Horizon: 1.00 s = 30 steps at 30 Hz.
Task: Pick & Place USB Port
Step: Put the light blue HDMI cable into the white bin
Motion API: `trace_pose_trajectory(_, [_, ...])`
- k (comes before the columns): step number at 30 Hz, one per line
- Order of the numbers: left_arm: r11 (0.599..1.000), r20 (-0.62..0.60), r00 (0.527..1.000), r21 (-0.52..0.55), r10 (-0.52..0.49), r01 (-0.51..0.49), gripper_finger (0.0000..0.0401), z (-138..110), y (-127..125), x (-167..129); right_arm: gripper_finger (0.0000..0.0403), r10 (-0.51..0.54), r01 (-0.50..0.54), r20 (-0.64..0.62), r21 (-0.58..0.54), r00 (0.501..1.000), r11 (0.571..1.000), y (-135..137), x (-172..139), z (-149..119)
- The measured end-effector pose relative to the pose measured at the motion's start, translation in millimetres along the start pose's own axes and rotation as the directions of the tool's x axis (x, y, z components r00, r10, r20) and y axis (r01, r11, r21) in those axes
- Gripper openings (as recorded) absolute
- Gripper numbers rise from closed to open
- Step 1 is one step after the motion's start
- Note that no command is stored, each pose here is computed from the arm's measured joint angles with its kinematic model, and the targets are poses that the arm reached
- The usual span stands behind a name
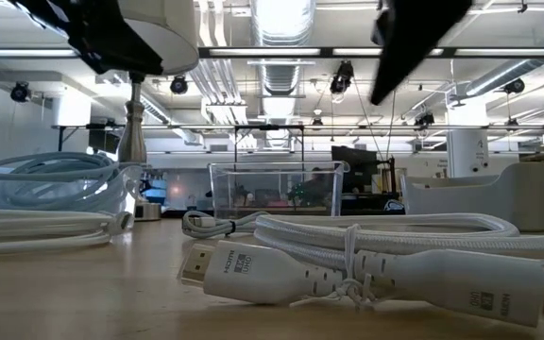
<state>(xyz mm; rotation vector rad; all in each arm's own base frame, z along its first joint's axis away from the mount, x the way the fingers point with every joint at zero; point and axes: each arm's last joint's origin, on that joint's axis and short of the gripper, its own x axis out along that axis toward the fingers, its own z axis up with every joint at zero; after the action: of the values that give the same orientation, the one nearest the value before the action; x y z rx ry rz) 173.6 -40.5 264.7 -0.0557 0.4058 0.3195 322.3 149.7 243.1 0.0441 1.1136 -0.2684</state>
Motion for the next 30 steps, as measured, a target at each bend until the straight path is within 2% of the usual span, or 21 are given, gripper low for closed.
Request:
trace_pose_trajectory(6, [0.998,-0.029,0.999,0.063,0.023,-0.021,0.0151,-4,-6,11,0.0169,0.148,-0.121,-0.174,0.156,0.973,0.980,18,2,-27])
trace_pose_trajectory(15, [0.994,-0.063,0.997,0.094,0.053,-0.047,0.0151,-10,-12,24,0.0169,0.206,-0.080,-0.350,0.344,0.914,0.936,43,-1,-76])
trace_pose_trajectory(22, [0.988,0.001,0.998,0.140,0.070,-0.069,0.0151,-4,-14,26,0.0169,0.158,0.023,-0.418,0.395,0.895,0.918,52,-1,-111])
trace_pose_trajectory(30, [0.989,0.039,0.997,0.135,0.060,-0.065,0.0151,0,-15,26,0.0169,0.093,0.108,-0.487,0.369,0.868,0.923,43,13,-134])
